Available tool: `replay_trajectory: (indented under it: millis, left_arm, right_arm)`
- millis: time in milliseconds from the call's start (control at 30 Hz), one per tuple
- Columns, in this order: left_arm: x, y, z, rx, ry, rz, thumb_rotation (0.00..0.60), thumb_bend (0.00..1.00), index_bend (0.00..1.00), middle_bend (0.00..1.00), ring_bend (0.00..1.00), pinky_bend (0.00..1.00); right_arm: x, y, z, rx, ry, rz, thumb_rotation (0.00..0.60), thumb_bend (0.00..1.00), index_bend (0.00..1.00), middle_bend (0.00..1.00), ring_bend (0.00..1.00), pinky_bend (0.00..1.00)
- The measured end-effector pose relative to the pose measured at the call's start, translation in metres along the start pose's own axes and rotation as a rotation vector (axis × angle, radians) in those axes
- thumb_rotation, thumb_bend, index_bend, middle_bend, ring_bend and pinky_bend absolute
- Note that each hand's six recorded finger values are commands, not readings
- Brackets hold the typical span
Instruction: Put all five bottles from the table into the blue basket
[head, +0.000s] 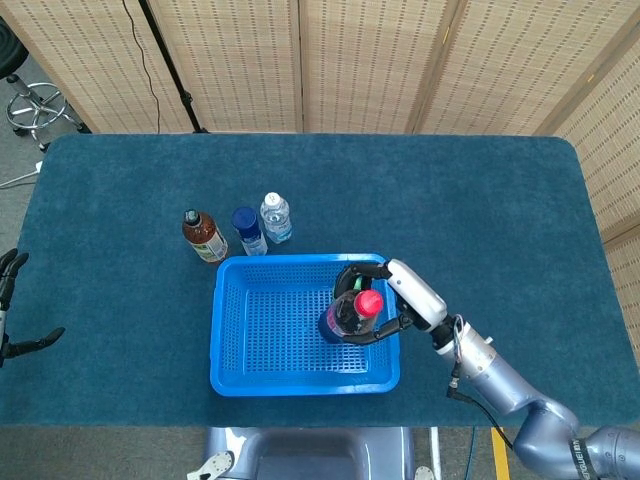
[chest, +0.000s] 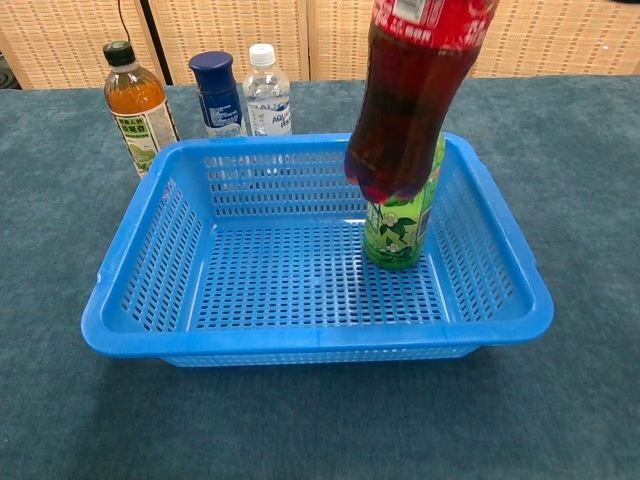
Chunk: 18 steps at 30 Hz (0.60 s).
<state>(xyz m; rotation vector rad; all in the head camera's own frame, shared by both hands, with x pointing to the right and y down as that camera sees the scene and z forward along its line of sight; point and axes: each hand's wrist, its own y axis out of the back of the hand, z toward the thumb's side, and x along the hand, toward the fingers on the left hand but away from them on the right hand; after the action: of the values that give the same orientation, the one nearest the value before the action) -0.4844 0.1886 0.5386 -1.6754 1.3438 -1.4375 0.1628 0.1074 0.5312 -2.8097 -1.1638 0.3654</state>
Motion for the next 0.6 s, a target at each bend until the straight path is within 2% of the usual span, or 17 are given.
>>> replay_trajectory:
  millis: [167, 300, 433, 600]
  left_arm:
    - [0.0, 0.001, -0.001, -0.001, 0.004, 0.002, 0.6, 0.07, 0.0, 0.0, 0.0, 0.0]
    - [0.001, 0.0, -0.001, -0.002, 0.004, -0.002, 0.6, 0.07, 0.0, 0.0, 0.0, 0.0]
    - [0.0, 0.0, -0.001, -0.003, 0.002, -0.001, 0.6, 0.07, 0.0, 0.0, 0.0, 0.0]
    - [0.0, 0.0, 0.0, -0.005, -0.002, -0.002, 0.6, 0.07, 0.0, 0.0, 0.0, 0.0]
  right_arm:
    - [0.006, -0.019, -0.025, 0.002, -0.041, 0.024, 0.6, 0.0, 0.63, 0.8, 0.76, 0.64]
    - [0.014, -0.031, -0.027, 0.024, -0.024, 0.052, 0.6, 0.0, 0.63, 0.8, 0.76, 0.64]
    - [0.018, -0.036, -0.026, 0.051, 0.006, 0.05, 0.6, 0.0, 0.63, 0.8, 0.76, 0.64]
    - [0.022, -0.042, -0.033, 0.09, 0.009, 0.048, 0.6, 0.0, 0.54, 0.72, 0.68, 0.61]
